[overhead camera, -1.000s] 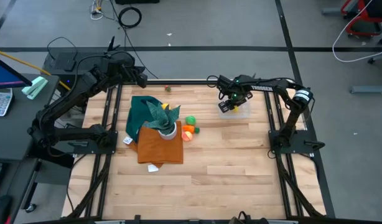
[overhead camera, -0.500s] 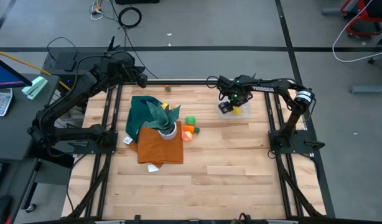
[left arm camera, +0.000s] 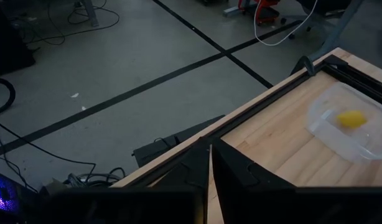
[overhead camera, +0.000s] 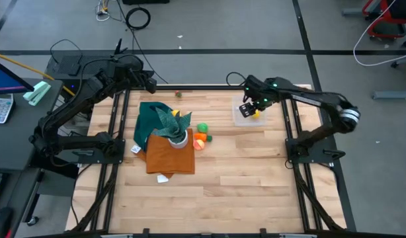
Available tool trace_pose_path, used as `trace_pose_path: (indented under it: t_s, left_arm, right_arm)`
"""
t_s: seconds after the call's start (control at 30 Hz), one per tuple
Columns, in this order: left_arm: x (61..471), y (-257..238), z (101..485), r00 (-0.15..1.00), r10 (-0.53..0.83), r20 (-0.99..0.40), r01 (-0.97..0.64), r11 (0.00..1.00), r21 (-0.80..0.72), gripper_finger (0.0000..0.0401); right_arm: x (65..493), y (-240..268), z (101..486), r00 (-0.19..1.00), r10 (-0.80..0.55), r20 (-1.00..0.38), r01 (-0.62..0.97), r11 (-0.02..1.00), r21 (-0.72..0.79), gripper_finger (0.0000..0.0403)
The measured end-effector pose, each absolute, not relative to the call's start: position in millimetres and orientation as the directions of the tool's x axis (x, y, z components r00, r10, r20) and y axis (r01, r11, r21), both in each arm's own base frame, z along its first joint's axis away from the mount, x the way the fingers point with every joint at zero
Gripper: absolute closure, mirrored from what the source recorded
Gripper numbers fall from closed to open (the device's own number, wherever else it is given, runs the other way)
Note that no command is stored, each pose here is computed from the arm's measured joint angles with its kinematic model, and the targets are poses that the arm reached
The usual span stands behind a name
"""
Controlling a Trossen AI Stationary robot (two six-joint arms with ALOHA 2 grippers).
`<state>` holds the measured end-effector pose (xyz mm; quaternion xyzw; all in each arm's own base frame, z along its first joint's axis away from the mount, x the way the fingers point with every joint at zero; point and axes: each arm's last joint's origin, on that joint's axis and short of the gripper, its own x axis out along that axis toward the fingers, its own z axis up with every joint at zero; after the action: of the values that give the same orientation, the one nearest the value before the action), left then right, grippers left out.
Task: Pick and placing Produce into tupperware
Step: Put the strawberry into the transparent bin
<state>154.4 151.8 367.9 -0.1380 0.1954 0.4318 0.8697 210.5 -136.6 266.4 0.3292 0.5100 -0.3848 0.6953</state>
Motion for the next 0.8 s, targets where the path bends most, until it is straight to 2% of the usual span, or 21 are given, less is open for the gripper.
trace_pose_path:
  t_s: [0.23, 0.4, 0.63, 0.8]
  left_arm:
    - [154.3, 151.7, 367.9, 0.551, 0.697, -0.459, -0.805, 0.589, -0.072, 0.0376]
    - [154.4, 151.7, 367.9, 0.551, 0.697, -0.459, -0.805, 0.589, -0.072, 0.0384]
    - [154.4, 151.7, 367.8, 0.551, 0.697, -0.46, -0.805, 0.589, -0.072, 0.0378]
    - [153.7, 151.0, 365.9, 0.543, 0.69, -0.479, -0.806, 0.589, -0.066, 0.0372]
  right_arm:
    - [195.9, -86.4, 303.8, 0.338, -0.213, -0.917, 0.833, 0.521, 0.186, 0.0184]
    - [189.7, -51.0, 315.1, 0.39, -0.175, -0.904, 0.791, 0.567, 0.232, 0.0184]
    - [193.5, -11.5, 315.7, 0.415, -0.095, -0.905, 0.698, 0.671, 0.25, 0.0184]
    - [191.7, 12.3, 297.4, 0.367, -0.054, -0.929, 0.658, 0.721, 0.217, 0.0184]
